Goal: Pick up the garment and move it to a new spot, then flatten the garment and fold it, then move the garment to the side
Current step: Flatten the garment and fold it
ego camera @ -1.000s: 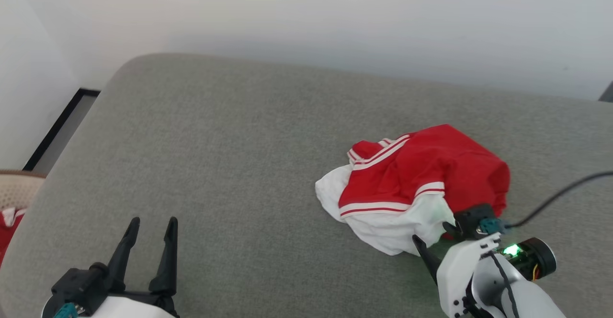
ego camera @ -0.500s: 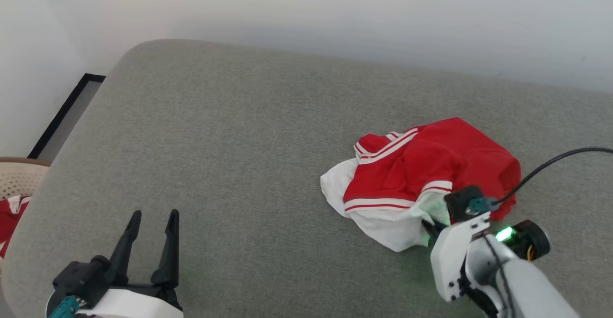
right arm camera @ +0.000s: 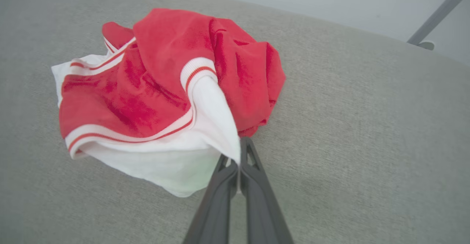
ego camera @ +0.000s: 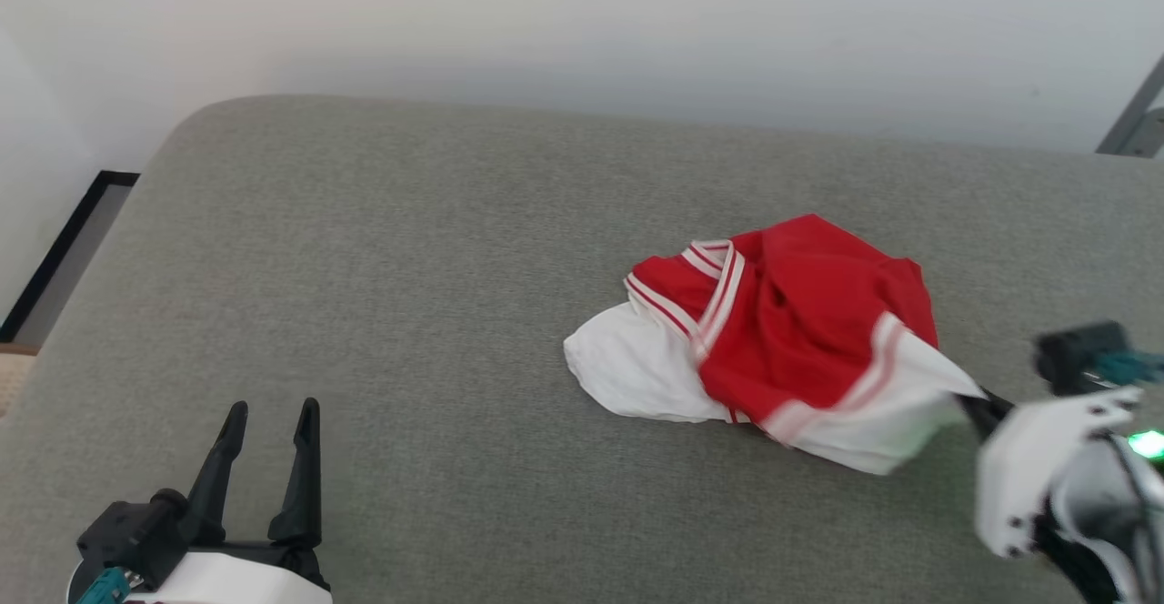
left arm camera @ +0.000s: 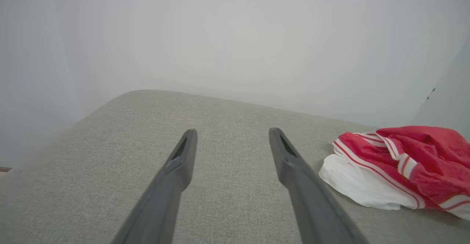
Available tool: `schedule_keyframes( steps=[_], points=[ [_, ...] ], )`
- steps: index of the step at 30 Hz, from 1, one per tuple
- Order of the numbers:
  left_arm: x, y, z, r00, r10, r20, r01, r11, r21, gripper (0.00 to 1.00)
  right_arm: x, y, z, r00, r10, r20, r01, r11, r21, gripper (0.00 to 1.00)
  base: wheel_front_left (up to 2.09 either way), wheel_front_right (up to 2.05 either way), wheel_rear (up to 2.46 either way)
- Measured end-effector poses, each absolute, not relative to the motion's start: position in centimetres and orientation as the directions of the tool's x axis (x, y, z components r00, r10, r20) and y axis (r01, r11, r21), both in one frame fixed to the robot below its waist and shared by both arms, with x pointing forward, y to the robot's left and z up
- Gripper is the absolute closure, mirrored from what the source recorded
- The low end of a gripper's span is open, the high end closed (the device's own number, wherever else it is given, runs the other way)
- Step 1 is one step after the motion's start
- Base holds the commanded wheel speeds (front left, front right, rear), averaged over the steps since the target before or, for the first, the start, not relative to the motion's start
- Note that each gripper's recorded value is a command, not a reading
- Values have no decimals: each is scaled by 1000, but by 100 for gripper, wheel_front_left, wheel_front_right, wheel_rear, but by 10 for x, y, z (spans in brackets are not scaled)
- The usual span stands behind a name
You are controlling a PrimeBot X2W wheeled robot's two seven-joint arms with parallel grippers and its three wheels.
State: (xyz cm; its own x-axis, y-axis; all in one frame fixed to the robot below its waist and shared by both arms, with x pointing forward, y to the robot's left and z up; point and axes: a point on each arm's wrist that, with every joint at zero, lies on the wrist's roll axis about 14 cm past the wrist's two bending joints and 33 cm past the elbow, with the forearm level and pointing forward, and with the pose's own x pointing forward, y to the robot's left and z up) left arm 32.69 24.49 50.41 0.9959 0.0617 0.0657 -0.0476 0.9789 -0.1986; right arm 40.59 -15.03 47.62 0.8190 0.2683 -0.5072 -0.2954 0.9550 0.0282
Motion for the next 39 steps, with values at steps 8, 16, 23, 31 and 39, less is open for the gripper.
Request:
schedule_keyframes(
  steps=[8, 16, 23, 31, 39],
  points=[
    [337, 232, 501, 998, 13, 55, -2, 980, -199, 0, 382, -219, 448, 789, 84, -609, -90, 996, 20, 100, 0, 0, 0],
    [351, 214, 499, 996, -72, 43, 79, 978, -195, 0, 378, -222, 407, 730, 71, -679, -49, 997, 52, 59, 0, 0, 0],
    [369, 185, 504, 974, -225, -13, 217, 951, -220, 0, 391, -225, 417, 771, 73, -632, -39, 997, 68, 0, 0, 0, 0],
    [391, 144, 509, 887, -435, -155, 392, 886, -246, 0, 392, -242, 456, 861, 37, -508, 16, 995, 100, 0, 0, 0, 0],
    [416, 101, 507, 758, -581, -295, 539, 814, -216, 0, 383, -255, 513, 964, -51, -261, 91, 985, 145, 0, 0, 0, 0]
  ],
)
